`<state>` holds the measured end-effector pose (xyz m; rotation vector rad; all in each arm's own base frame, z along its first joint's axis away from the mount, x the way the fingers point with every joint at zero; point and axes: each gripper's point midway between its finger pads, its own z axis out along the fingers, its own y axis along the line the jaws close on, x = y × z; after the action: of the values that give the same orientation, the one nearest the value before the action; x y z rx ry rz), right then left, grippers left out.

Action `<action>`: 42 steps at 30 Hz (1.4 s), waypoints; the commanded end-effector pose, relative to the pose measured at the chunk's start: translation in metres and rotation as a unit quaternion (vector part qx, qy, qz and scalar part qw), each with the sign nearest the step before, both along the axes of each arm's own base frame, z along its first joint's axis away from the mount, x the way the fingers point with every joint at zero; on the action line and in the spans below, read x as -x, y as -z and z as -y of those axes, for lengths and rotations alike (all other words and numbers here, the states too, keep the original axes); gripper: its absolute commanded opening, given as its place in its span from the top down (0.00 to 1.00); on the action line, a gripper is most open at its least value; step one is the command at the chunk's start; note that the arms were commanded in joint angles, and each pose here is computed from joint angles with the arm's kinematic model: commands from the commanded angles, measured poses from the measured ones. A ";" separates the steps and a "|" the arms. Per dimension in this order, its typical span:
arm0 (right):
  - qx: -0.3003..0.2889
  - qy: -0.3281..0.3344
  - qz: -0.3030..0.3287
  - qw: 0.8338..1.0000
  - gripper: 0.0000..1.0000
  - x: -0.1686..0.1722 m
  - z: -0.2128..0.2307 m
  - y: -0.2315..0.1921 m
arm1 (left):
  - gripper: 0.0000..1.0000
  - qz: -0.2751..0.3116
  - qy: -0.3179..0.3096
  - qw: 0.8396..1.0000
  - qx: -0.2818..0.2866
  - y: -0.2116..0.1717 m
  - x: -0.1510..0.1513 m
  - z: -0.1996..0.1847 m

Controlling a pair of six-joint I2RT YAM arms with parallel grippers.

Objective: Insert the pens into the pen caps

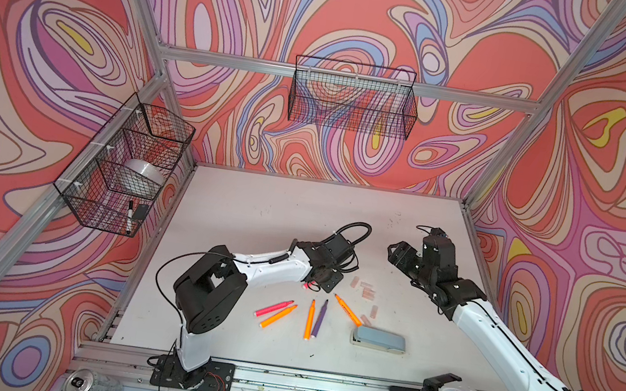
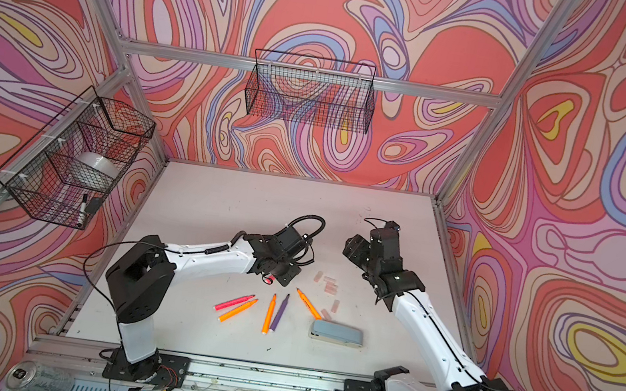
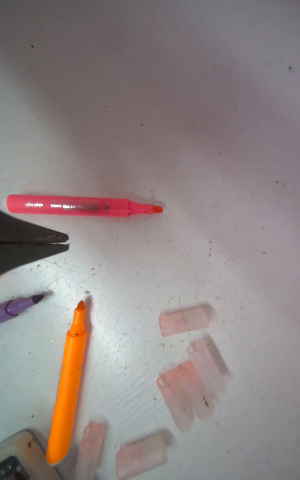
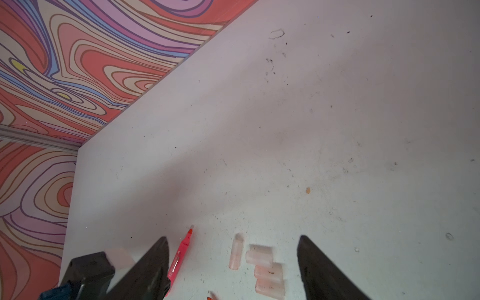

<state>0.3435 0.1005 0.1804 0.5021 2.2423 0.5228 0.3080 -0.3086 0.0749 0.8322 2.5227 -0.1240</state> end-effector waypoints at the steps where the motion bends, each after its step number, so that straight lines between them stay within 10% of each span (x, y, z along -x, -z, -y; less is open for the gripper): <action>1: -0.027 -0.018 -0.010 0.999 0.23 -0.005 -0.015 0.004 | 1.00 0.069 -0.083 0.994 -0.005 -0.027 -0.022 -0.028; 7: -0.079 -0.055 0.064 0.993 0.22 0.003 -0.043 -0.042 | 1.00 0.136 -0.173 0.975 0.033 -0.086 -0.039 -0.049; 10: -0.089 -0.060 0.093 0.990 0.18 0.010 -0.046 -0.064 | 0.34 0.169 -0.198 0.966 0.001 -0.070 -0.051 -0.080; 12: -0.099 -0.073 0.095 0.988 0.18 0.011 -0.053 -0.063 | 0.18 0.128 -0.218 0.967 0.023 -0.039 -0.070 -0.105; 17: -0.090 -0.079 0.079 0.990 0.18 0.013 -0.055 -0.047 | 0.07 0.022 -0.303 0.952 -0.028 0.021 -0.127 -0.191; 23: -0.081 -0.085 0.080 0.990 0.16 0.019 -0.053 -0.041 | 0.00 0.006 -0.219 0.974 0.049 0.007 -0.159 -0.161; 32: -0.072 -0.082 0.071 0.991 0.16 0.017 -0.052 -0.039 | 0.02 -0.065 -0.185 0.977 0.082 0.019 -0.155 -0.142; 42: -0.048 -0.054 0.045 0.996 0.17 0.011 -0.043 -0.024 | 0.05 0.008 -0.032 0.986 0.166 -0.043 -0.112 -0.088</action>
<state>0.3300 0.1466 0.1988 0.3914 2.1808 0.7375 0.4315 -0.1835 0.0782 0.3850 2.6055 -0.3914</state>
